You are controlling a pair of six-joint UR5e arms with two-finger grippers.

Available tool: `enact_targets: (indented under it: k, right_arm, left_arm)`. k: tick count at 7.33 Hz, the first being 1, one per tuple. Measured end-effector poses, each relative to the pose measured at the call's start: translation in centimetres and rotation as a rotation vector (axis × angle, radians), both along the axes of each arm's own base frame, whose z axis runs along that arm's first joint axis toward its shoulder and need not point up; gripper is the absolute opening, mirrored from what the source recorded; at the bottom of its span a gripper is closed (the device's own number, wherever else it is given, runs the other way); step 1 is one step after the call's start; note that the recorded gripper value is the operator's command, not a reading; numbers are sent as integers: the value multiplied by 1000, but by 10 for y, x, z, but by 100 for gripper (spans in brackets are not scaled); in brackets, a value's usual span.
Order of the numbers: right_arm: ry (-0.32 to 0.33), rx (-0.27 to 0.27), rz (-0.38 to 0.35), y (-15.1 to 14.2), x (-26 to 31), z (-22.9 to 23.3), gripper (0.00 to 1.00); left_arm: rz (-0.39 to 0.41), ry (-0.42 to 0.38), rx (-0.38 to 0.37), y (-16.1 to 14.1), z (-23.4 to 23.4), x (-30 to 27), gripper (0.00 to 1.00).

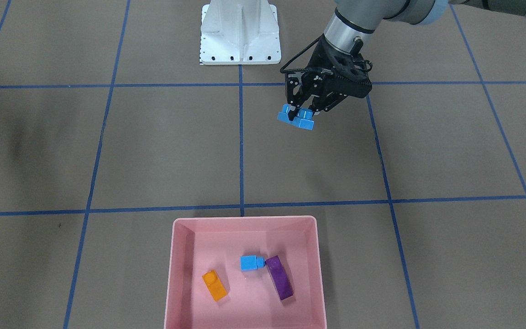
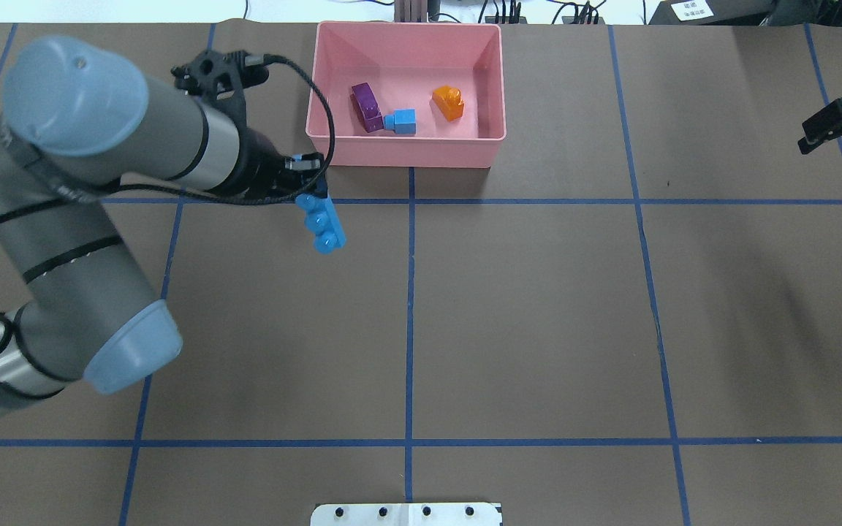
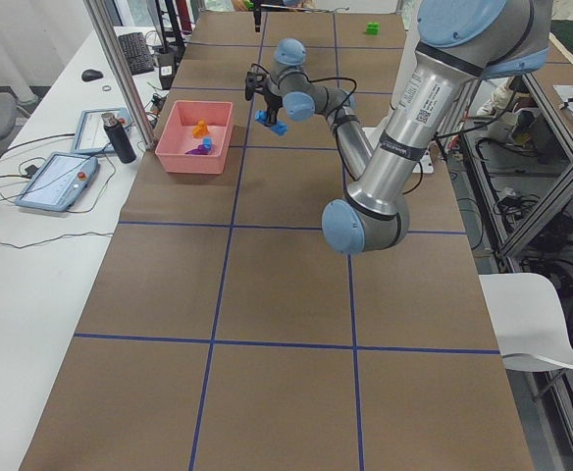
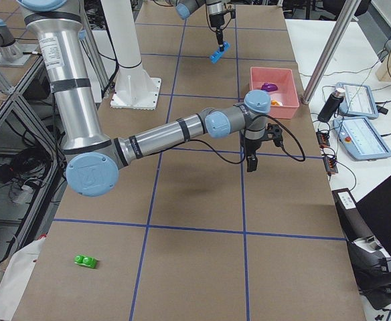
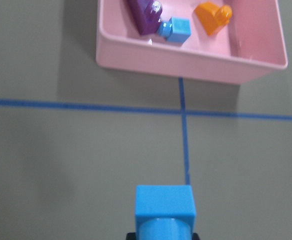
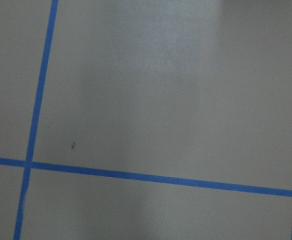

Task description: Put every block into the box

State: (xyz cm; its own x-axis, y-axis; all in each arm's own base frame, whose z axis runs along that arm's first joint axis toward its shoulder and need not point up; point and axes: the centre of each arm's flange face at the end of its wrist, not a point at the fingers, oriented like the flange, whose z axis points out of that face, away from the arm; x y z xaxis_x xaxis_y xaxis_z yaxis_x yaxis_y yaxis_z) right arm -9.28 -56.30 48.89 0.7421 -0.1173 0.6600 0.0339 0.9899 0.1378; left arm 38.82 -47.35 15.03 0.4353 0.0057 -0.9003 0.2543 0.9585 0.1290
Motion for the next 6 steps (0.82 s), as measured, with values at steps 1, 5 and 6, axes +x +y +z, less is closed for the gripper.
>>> enact_targets:
  k: [1, 5, 6]
  right_arm:
    - [9, 11, -19, 15, 13, 13, 100]
    - [23, 15, -33, 61, 46, 38, 100]
    - [20, 7, -35, 69, 48, 42, 100]
  left_arm:
    - [-14, -13, -12, -37, -15, 2, 0]
    - [-31, -143, -68, -191, -38, 26, 0]
    - [-22, -179, -84, -220, -28, 33, 0]
